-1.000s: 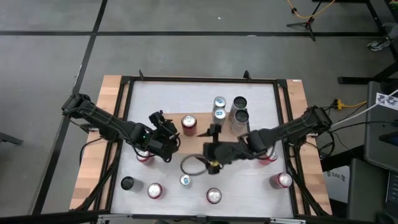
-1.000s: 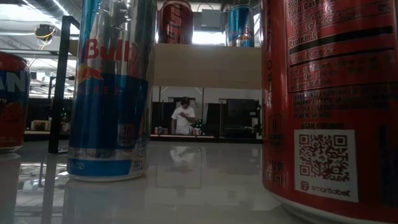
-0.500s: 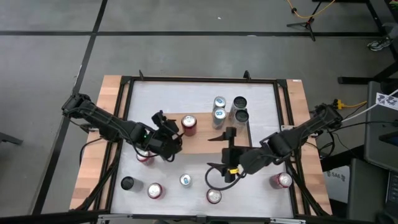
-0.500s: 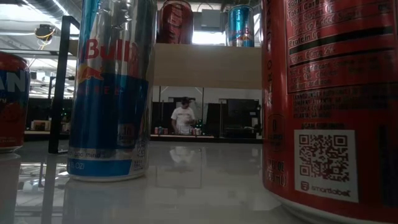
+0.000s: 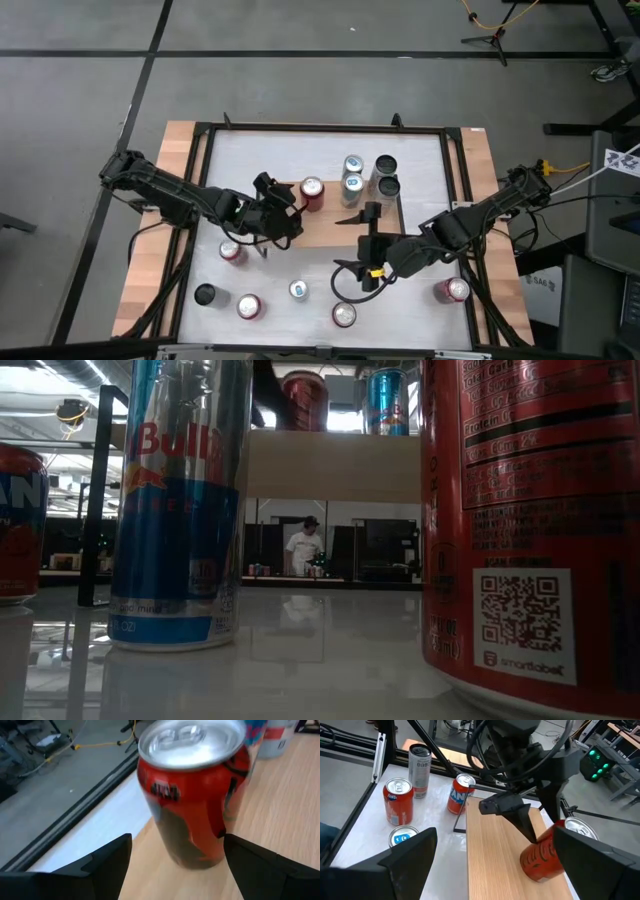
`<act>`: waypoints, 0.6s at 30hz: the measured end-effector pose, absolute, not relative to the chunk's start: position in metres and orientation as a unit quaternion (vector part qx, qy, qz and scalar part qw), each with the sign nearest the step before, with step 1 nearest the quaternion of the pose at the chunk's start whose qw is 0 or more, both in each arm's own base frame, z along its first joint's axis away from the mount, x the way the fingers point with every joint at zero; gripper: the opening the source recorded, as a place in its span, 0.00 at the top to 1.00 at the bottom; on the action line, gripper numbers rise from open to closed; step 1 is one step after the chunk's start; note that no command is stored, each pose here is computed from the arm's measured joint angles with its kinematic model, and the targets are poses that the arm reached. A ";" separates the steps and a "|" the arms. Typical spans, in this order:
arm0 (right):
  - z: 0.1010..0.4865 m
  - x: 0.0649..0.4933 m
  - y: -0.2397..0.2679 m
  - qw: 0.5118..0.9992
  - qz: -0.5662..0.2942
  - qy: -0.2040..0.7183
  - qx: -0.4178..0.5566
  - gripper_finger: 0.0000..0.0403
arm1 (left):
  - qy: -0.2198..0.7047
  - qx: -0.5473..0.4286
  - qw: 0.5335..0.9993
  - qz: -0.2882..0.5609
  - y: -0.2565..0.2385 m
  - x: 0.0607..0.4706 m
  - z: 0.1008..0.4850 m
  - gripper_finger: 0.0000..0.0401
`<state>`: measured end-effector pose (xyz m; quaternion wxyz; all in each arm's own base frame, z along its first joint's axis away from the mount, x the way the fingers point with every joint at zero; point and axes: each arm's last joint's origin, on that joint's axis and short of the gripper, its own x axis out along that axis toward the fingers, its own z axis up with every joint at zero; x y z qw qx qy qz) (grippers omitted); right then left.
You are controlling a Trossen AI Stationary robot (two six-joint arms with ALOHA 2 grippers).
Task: Place canned beverage on shelf
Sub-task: Put the top red-black soda can on the shelf
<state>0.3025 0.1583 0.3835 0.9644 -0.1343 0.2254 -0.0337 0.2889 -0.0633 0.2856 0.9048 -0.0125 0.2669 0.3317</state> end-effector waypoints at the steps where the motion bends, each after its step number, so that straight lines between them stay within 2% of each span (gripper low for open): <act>1: 0.384 0.302 0.158 0.964 -0.034 0.225 -0.134 0.04 | 0.262 -0.013 0.906 0.332 -0.062 0.290 0.287 0.23; 10: 0.383 0.302 0.158 0.964 -0.034 0.228 -0.136 0.04 | 0.244 -0.018 0.905 0.348 -0.046 0.297 0.291 0.23; 18: 0.386 0.297 0.154 0.961 -0.061 0.229 -0.144 0.04 | 0.258 -0.007 0.909 0.328 -0.051 0.296 0.290 0.23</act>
